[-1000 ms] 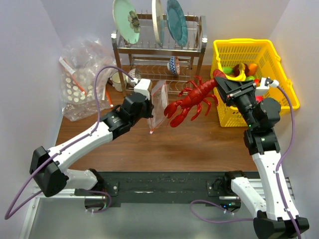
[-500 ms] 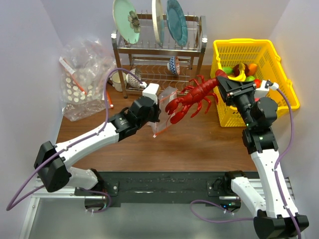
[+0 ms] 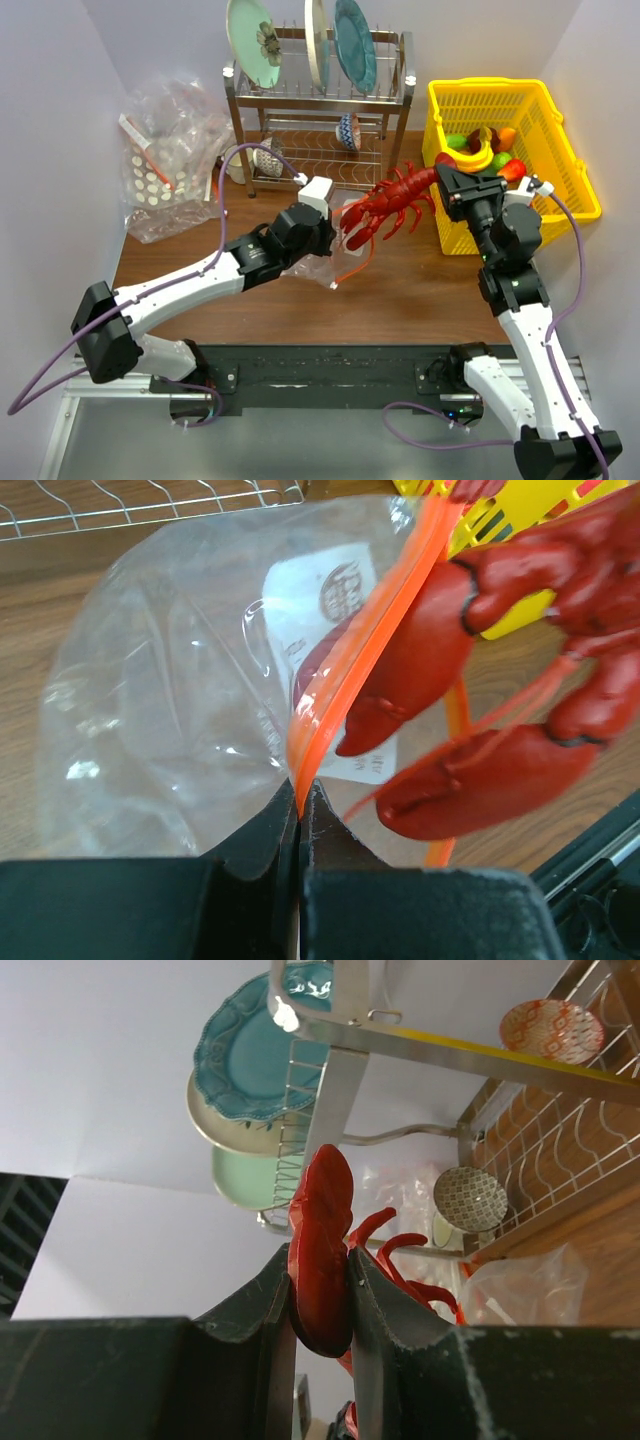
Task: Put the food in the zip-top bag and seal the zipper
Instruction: Place the fake lobster at the center of the board.
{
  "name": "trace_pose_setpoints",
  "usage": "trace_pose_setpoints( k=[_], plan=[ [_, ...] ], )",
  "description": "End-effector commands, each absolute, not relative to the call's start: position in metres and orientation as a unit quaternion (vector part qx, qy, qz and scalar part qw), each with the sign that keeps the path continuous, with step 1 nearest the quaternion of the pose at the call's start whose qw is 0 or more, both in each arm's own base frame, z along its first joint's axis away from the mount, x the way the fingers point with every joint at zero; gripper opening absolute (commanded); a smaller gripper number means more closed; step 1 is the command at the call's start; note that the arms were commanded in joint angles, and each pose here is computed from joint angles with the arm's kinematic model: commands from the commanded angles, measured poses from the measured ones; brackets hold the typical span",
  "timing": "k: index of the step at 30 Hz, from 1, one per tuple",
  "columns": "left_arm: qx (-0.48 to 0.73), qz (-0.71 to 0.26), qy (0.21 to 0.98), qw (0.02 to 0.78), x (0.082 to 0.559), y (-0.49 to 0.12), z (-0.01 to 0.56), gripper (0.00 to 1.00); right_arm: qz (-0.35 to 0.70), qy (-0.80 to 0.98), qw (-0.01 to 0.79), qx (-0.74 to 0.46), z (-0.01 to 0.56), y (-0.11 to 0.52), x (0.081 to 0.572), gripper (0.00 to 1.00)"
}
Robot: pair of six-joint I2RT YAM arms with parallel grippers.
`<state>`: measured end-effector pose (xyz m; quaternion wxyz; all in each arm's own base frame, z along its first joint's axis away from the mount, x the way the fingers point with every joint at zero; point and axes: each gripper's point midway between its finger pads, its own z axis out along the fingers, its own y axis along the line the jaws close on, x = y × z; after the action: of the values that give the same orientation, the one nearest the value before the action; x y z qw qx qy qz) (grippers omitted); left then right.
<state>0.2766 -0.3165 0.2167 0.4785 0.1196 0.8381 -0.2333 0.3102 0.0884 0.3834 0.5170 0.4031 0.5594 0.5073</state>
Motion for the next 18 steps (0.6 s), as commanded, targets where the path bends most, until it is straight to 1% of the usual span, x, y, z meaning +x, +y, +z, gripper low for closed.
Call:
trace_pose_setpoints(
  k=[1, 7, 13, 18],
  plan=[
    [0.096, -0.287, 0.804, 0.512, 0.282, -0.333, 0.267, 0.0, 0.507, 0.527, 0.558, 0.393, 0.4, 0.08, 0.311, 0.0],
    [0.099, -0.314, 0.794, 0.511, 0.279, -0.342, 0.283, 0.0, 0.53, 0.536, 0.537, 0.378, 0.39, 0.097, 0.314, 0.0],
    [0.093, -0.31, 0.789, 0.521, 0.288, -0.346, 0.285, 0.0, 0.555, 0.534, 0.522, 0.367, 0.388, 0.107, 0.311, 0.0],
    [0.096, -0.311, 0.793, 0.515, 0.293, -0.357, 0.283, 0.0, 0.561, 0.527, 0.532, 0.354, 0.395, 0.107, 0.307, 0.0]
  ],
)
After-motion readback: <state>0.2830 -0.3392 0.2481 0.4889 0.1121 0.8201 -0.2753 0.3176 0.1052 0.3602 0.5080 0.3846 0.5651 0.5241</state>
